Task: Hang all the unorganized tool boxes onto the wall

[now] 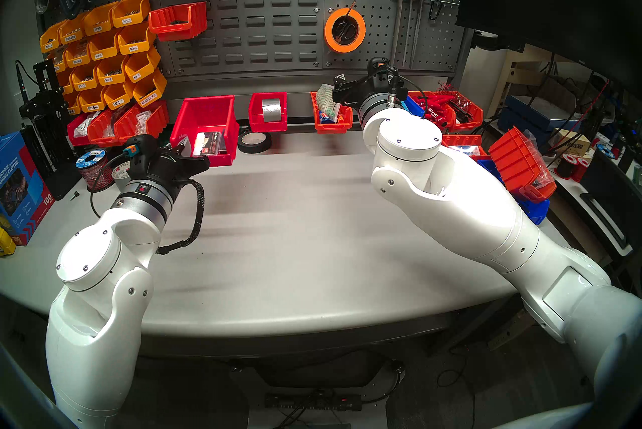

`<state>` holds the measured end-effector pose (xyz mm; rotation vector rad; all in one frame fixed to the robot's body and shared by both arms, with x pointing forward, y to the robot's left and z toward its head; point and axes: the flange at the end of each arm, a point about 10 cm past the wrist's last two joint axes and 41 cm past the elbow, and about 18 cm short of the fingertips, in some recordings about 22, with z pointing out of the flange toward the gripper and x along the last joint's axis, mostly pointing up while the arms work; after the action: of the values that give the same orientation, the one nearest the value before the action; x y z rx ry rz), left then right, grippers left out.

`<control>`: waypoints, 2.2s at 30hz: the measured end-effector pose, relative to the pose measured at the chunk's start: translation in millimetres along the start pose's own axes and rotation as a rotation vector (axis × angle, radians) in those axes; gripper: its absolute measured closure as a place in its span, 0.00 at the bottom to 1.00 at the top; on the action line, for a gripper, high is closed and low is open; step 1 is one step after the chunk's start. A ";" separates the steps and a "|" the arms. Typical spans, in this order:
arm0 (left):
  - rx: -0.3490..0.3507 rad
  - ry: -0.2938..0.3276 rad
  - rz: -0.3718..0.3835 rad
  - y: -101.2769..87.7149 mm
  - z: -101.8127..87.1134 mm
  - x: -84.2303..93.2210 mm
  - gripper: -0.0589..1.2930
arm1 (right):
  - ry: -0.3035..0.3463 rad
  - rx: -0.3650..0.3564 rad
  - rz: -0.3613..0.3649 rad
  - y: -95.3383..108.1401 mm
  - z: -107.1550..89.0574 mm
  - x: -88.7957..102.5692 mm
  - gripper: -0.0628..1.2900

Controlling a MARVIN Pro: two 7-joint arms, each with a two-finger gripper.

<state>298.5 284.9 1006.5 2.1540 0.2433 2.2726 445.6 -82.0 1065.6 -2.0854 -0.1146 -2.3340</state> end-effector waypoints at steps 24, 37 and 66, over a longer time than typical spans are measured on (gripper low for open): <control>-0.013 0.015 0.016 -55.5 -7.7 41.6 0.95 | 0.000 0.000 0.000 0.0 0.0 0.0 0.06; -0.034 0.016 0.009 -56.7 -9.5 43.2 0.95 | 0.000 0.000 0.000 -0.1 0.0 0.0 0.06; 0.003 0.002 0.076 -55.7 55.2 5.9 0.95 | 0.000 0.000 0.000 -0.1 -0.1 0.0 0.06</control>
<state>347.0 346.7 1008.7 2.1994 0.1681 2.3149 445.5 -81.9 1065.5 -2.0852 -0.1153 -2.3341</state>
